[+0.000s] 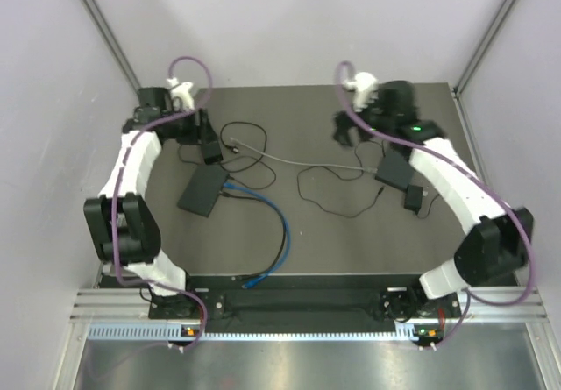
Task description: Insert the plug into the switch port
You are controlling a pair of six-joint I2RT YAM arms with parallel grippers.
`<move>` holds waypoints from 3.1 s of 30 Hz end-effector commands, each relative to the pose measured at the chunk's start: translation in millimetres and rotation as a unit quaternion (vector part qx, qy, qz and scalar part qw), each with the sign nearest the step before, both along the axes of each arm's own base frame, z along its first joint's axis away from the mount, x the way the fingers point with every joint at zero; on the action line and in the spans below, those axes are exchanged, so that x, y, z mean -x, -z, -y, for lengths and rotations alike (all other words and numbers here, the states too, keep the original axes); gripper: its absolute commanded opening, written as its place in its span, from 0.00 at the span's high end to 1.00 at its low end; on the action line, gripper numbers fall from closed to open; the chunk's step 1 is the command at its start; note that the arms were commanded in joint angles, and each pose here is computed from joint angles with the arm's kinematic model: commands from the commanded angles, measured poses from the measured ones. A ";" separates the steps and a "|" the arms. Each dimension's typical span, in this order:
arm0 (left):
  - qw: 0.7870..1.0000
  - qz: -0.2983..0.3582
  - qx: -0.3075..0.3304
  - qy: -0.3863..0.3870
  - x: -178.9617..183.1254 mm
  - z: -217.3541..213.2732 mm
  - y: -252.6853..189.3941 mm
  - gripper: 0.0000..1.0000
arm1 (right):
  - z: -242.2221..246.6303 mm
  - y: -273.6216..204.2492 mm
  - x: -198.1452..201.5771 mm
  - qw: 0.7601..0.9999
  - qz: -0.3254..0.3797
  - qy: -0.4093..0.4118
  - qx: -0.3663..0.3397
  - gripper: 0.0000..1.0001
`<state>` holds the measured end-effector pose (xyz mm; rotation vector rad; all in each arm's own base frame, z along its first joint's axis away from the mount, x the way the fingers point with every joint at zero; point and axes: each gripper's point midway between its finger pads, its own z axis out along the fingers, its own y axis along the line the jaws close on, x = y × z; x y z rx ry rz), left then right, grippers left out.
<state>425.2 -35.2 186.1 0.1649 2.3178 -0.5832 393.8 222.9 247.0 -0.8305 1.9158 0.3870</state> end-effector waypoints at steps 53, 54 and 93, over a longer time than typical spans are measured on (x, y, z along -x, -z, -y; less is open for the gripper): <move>0.922 0.067 -0.063 0.376 83.9 268.5 57.7 0.39 | 182.5 212.2 -32.4 0.964 -0.208 0.052 0.154 0.23; 0.922 0.069 -0.062 0.375 83.4 268.8 56.9 0.39 | 182.5 218.6 -20.0 0.963 -0.215 0.038 0.161 0.22; 0.926 0.083 -0.037 0.368 112.3 238.3 60.6 0.38 | 188.4 153.7 18.6 0.939 -0.241 0.236 0.069 0.06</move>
